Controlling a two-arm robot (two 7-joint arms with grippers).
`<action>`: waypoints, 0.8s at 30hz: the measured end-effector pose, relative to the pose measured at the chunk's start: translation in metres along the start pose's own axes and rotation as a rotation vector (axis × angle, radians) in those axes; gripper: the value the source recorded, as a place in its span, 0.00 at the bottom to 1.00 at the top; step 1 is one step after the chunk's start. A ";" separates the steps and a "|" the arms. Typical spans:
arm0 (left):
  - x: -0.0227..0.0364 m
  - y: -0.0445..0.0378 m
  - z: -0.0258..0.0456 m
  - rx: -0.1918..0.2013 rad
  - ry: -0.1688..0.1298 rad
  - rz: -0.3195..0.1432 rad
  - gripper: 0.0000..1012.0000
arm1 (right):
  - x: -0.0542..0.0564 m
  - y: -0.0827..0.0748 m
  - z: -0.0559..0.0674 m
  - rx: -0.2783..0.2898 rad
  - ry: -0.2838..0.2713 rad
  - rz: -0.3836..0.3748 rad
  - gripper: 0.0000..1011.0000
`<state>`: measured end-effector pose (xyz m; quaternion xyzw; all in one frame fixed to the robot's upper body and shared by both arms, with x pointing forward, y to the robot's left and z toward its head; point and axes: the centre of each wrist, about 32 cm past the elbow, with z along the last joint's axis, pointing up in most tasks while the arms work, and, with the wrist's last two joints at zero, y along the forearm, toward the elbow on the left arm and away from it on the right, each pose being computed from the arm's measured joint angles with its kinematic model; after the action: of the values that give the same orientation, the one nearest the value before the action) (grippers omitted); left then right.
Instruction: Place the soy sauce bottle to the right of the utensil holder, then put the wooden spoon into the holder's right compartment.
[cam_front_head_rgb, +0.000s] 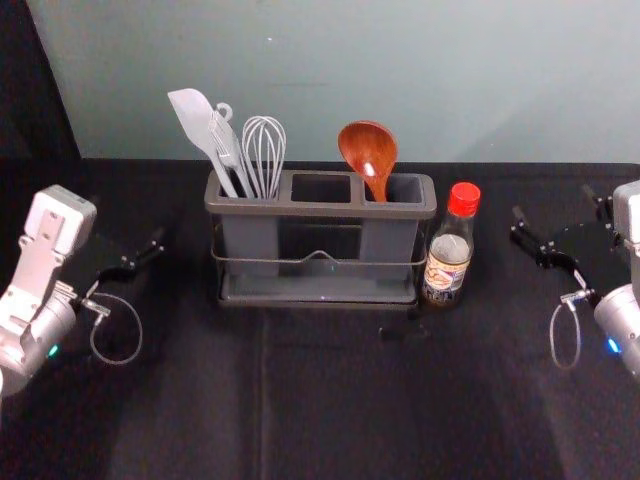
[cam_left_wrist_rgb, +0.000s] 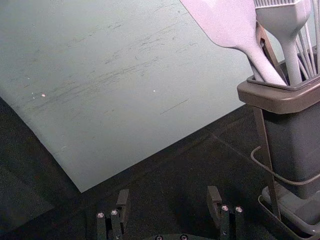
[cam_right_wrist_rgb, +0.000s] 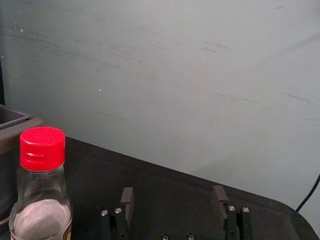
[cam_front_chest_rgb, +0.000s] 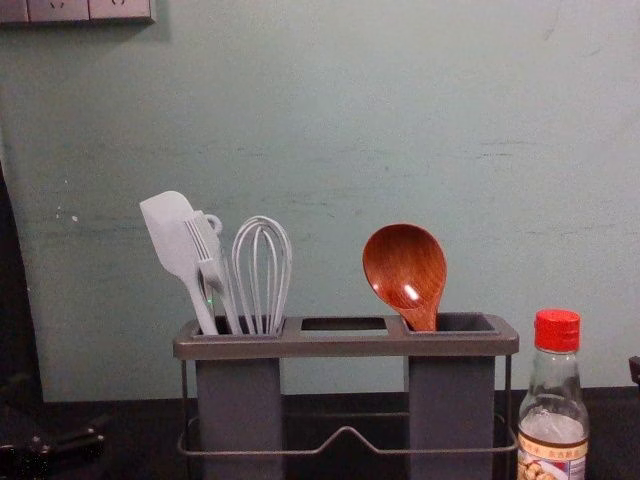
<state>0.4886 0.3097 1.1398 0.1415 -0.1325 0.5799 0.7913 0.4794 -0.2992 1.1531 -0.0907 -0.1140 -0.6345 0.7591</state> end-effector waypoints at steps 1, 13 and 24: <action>0.0000 0.0000 0.0000 0.000 0.000 0.000 0.99 | 0.000 0.000 0.000 0.000 0.000 0.000 0.99; 0.0000 0.0000 0.0000 0.000 0.000 0.000 0.99 | 0.000 0.000 0.000 0.000 0.000 0.001 0.99; 0.0000 0.0000 0.0000 0.000 0.000 0.000 0.99 | 0.000 0.000 0.000 0.000 0.000 0.001 0.99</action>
<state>0.4886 0.3097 1.1398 0.1415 -0.1324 0.5799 0.7913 0.4794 -0.2992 1.1531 -0.0908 -0.1140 -0.6342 0.7593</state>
